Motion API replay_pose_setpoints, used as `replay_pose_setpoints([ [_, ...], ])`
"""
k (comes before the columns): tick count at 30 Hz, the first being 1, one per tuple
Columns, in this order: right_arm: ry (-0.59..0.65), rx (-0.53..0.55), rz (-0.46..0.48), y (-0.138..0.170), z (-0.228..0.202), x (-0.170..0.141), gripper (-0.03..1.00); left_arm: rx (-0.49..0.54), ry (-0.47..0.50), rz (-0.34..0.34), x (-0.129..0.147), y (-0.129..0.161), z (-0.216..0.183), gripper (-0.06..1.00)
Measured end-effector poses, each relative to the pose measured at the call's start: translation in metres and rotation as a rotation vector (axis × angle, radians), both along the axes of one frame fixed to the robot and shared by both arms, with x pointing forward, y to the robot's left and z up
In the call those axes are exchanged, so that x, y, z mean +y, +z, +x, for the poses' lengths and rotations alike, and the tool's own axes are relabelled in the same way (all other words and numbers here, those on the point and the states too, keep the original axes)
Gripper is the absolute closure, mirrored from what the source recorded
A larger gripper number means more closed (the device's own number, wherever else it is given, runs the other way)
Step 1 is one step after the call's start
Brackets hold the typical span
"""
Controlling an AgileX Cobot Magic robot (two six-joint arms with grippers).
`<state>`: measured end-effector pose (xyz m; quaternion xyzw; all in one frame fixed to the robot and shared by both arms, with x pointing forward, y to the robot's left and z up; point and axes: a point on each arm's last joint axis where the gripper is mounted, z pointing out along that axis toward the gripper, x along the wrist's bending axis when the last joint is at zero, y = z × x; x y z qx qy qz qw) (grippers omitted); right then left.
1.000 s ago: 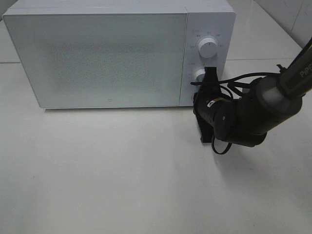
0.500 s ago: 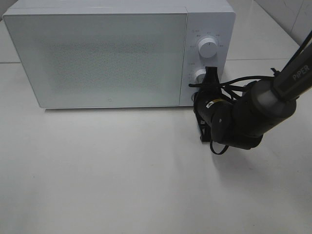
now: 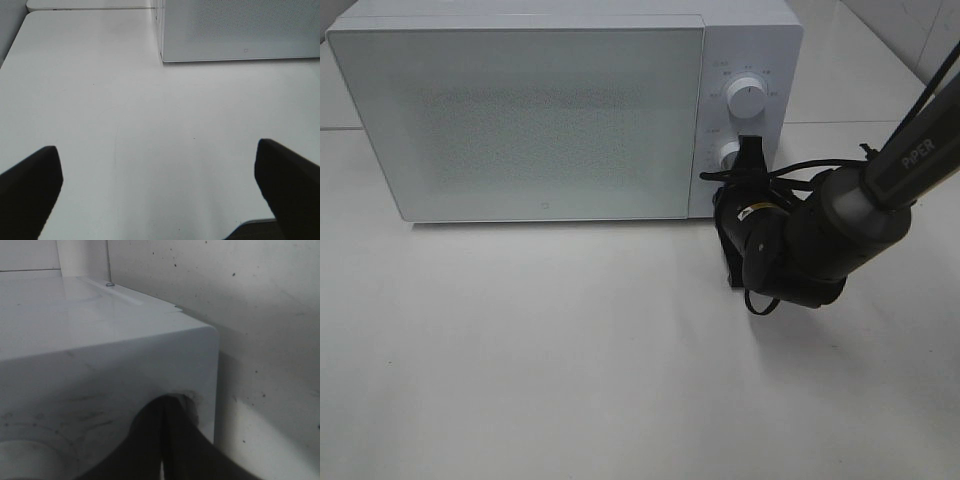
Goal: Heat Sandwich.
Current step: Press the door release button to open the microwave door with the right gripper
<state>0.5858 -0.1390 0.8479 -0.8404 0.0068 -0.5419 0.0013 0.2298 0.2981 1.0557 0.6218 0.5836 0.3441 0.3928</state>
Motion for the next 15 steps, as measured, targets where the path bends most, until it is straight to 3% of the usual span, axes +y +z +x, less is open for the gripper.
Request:
replay_pose_setpoints([
  [15,0.0,0.019,0.01,-0.0003,0.0025,-0.0002,0.96,0.0,0.0,0.0,0.0,0.0,0.0,-0.05],
])
